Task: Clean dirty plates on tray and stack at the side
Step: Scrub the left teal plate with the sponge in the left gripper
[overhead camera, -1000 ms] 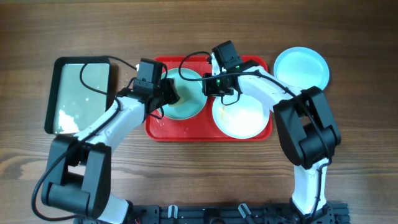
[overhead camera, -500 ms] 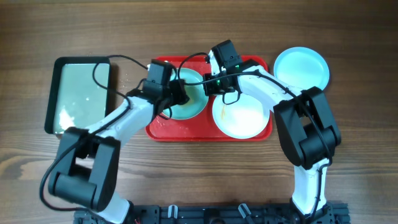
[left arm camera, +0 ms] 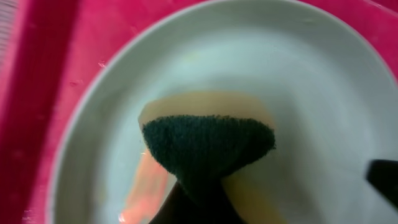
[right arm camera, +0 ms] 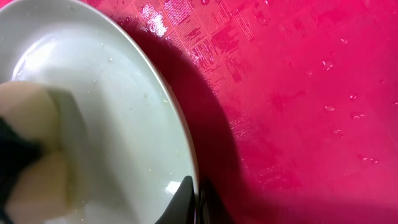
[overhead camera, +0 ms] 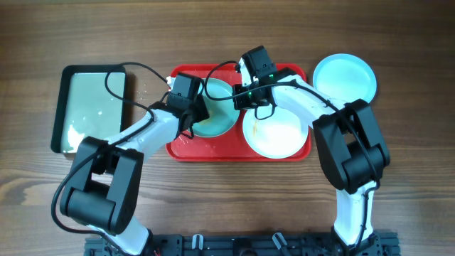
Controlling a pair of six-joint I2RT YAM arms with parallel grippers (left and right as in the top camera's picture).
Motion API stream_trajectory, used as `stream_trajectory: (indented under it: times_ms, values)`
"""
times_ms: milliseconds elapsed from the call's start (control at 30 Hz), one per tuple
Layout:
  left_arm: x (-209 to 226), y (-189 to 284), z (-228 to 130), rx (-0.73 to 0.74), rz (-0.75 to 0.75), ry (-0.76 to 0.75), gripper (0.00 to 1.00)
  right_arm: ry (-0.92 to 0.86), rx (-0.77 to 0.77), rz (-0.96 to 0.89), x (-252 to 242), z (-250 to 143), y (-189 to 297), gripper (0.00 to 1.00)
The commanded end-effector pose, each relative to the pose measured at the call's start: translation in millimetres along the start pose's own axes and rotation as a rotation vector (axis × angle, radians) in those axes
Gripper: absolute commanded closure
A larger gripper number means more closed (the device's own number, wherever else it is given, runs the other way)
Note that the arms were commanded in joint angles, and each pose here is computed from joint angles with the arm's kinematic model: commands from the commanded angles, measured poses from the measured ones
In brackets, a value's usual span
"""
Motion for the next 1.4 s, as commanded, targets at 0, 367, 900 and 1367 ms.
stream_trajectory:
  times_ms: [0, 367, 900, 1367]
  values:
    - [26, -3, -5, 0.011, 0.237, -0.114, 0.96, 0.017, -0.015, -0.030, -1, 1, 3, 0.96]
    - [2, 66, 32, -0.200, 0.007, -0.114, 0.96, 0.014, -0.013, -0.039, -2, 1, 3, 0.96]
    - [-1, -28, 2, -0.013, -0.061, -0.043, 0.95, 0.011, -0.013, -0.039, -2, 1, 3, 0.96]
    - [46, 17, 7, -0.050, 0.522, -0.214, 0.96, 0.011, -0.013, -0.039, -2, 1, 3, 0.96]
Point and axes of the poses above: each gripper's point midway between its finger pads, its own y axis back along the fingers, its own x axis along the line the jaws close on, z = x × y, the point moved 9 cm from there along y, back along the fingers, and after that the axes turned 15 degrees about -y, right-handed, at the moved point
